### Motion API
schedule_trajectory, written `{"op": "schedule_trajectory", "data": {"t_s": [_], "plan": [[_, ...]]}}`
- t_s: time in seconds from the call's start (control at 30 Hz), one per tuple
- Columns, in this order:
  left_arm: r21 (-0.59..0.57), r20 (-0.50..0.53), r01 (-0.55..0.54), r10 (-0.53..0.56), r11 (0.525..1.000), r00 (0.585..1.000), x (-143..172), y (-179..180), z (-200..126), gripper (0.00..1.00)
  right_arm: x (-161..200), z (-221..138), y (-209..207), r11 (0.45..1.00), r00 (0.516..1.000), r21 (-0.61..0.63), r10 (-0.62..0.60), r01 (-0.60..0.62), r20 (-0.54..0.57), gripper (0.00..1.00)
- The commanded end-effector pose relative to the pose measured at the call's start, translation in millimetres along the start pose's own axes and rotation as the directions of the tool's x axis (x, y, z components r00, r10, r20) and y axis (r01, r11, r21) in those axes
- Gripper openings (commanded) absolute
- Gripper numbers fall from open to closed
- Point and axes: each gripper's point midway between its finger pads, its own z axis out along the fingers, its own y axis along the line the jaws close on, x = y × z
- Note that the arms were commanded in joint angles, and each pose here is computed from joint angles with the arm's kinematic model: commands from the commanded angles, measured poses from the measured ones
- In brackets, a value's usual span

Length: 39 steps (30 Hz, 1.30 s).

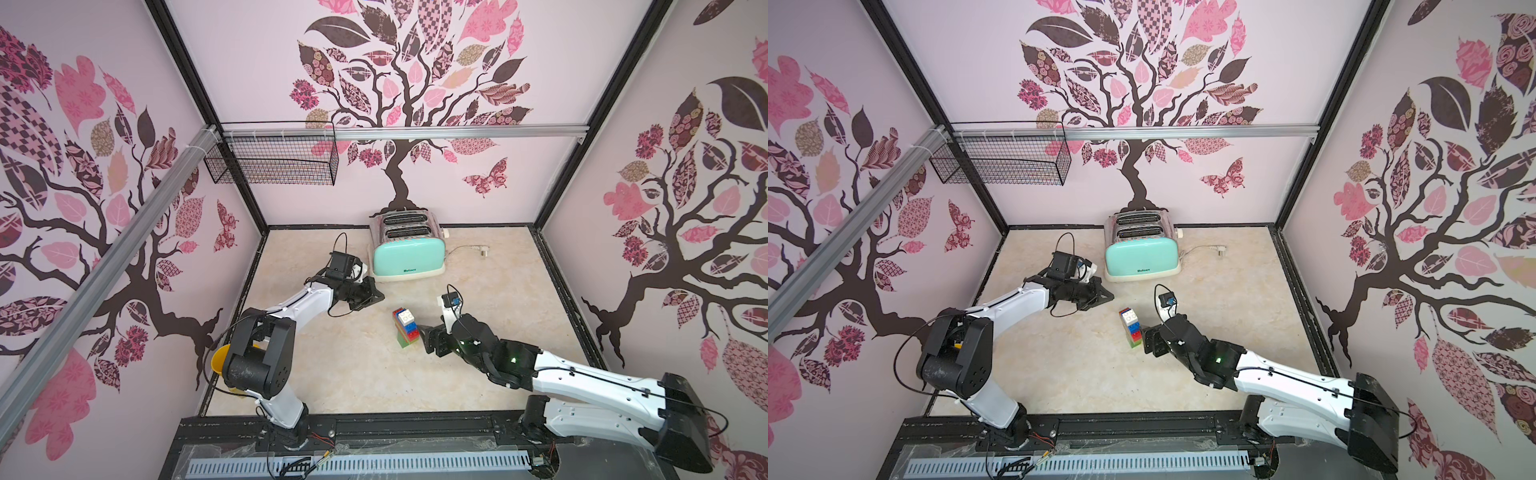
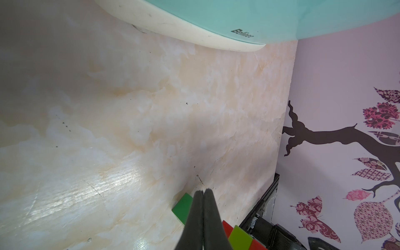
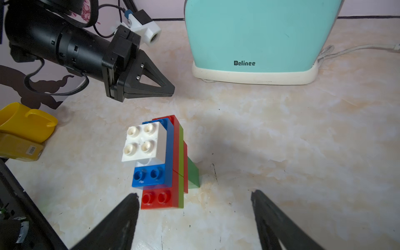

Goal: Assemble a spoon with lego
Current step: Adjust the lego brick at the center of the board.

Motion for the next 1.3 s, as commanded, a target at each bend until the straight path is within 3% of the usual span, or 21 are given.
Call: {"op": "schedule_trajectory", "data": {"t_s": [0.0,0.2,0.4,0.6,1.27], "plan": [[0.026,0.018,-0.017,0.017,1.000,1.000,-8,-9,-5,0.00,-18,9,25,0.997,0.999,-0.078,-0.025,0.028,0.033,0.83],[0.052,0.010,-0.002,0.001,0.999,1.000,-7,-12,-3,0.00,-4,12,33,0.991,1.000,-0.133,-0.028,0.029,0.005,0.82],[0.058,0.012,0.001,-0.001,0.998,1.000,-7,-13,-3,0.00,7,17,35,0.993,0.999,-0.110,-0.040,0.038,-0.020,0.85],[0.058,0.012,0.000,-0.001,0.998,1.000,-7,-13,-3,0.00,14,39,35,0.997,0.997,-0.061,-0.059,0.056,-0.043,0.79],[0.062,0.007,0.000,-0.001,0.998,1.000,-6,-14,-2,0.00,21,56,37,0.995,0.994,-0.041,-0.090,0.087,-0.061,0.51]]}}
